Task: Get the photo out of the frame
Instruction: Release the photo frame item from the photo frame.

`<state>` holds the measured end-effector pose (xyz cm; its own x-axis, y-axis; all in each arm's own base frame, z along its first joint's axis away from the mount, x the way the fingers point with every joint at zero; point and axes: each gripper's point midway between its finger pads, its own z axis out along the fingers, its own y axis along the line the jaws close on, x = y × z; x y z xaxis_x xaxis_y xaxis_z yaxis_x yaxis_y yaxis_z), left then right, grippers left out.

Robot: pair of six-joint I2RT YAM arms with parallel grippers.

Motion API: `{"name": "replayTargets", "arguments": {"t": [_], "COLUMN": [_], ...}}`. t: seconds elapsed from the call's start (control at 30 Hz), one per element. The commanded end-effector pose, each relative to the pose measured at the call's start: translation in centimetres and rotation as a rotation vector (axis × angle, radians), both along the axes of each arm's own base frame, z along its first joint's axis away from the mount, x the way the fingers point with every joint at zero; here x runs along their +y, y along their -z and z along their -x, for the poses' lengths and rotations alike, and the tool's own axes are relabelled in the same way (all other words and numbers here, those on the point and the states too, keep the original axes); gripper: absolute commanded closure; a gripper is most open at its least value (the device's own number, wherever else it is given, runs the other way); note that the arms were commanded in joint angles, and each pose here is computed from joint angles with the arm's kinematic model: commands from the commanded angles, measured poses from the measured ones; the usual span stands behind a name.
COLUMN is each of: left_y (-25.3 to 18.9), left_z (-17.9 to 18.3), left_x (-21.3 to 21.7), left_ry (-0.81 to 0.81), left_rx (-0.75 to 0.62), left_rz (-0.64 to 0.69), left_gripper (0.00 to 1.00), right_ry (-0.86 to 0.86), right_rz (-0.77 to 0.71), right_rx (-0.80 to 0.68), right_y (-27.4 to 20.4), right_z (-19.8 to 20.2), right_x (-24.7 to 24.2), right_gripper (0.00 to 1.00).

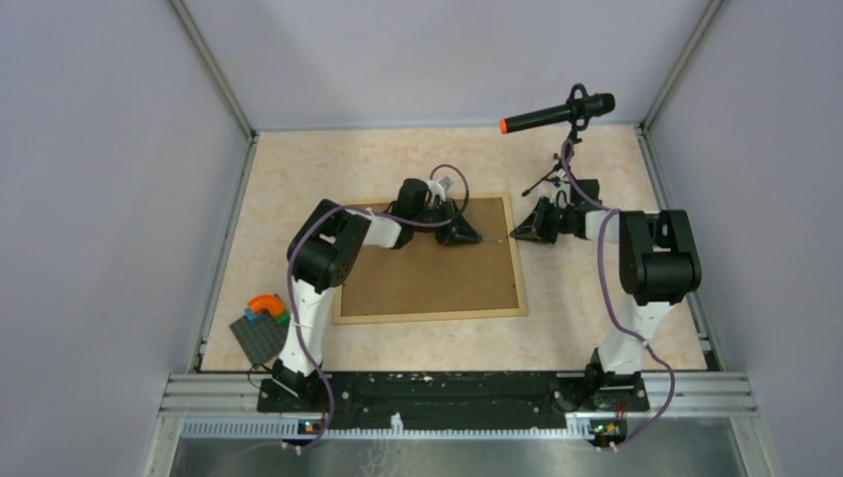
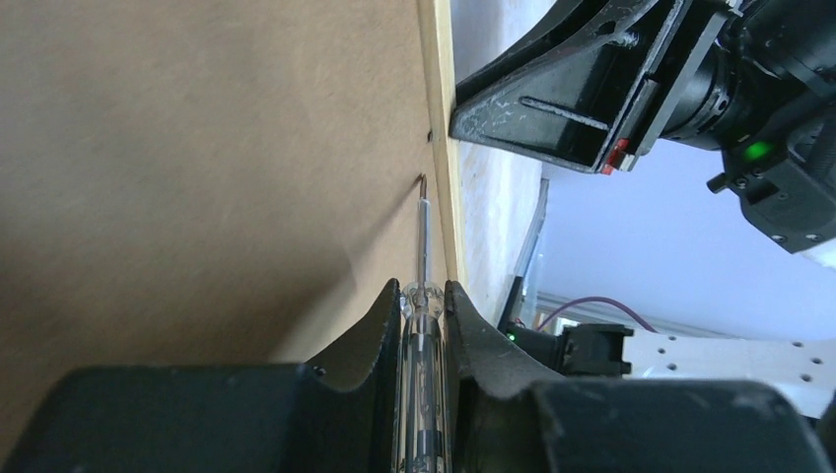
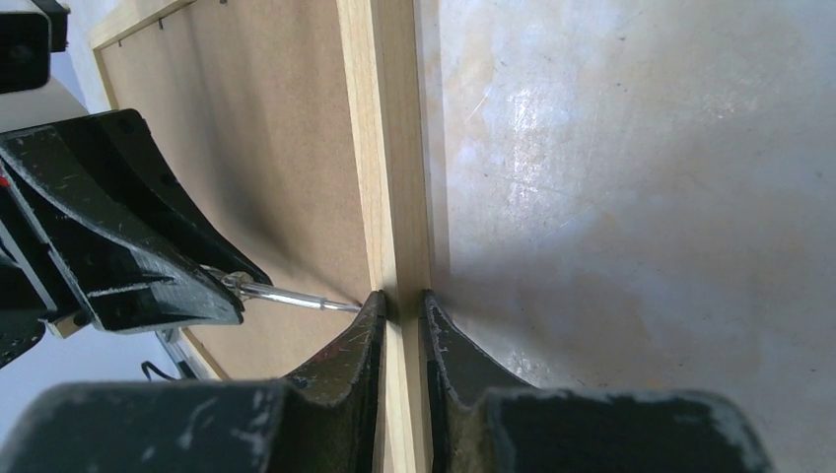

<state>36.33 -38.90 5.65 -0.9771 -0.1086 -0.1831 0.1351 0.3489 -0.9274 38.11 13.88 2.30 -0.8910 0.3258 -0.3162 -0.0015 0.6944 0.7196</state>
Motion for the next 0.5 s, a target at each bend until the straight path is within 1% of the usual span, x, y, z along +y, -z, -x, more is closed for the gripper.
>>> {"name": "replayTargets", "arguments": {"t": [0.0, 0.23, 0.47], "left_y": [-3.3, -2.7, -0.6], "left_z": [-0.4, -1.0, -1.5], "left_x": [1.0, 0.0, -0.5], "left_ry": [-0.015, -0.033, -0.073], "left_rx": [-0.020, -0.035, 0.028], "left_rz": [0.075, 0.058, 0.010], "left_gripper": [1.00, 1.00, 1.00], "right_ry": [0.008, 0.004, 0.004], "right_rz": [0.090, 0.069, 0.062], "right_rx": [0.132, 0.136, 0.135], "right_y": [4.2, 4.1, 3.9], "right_z": [3.0, 3.1, 3.2], "right_x": [0.0, 0.3, 0.4], "right_gripper": [1.00, 1.00, 1.00]}}
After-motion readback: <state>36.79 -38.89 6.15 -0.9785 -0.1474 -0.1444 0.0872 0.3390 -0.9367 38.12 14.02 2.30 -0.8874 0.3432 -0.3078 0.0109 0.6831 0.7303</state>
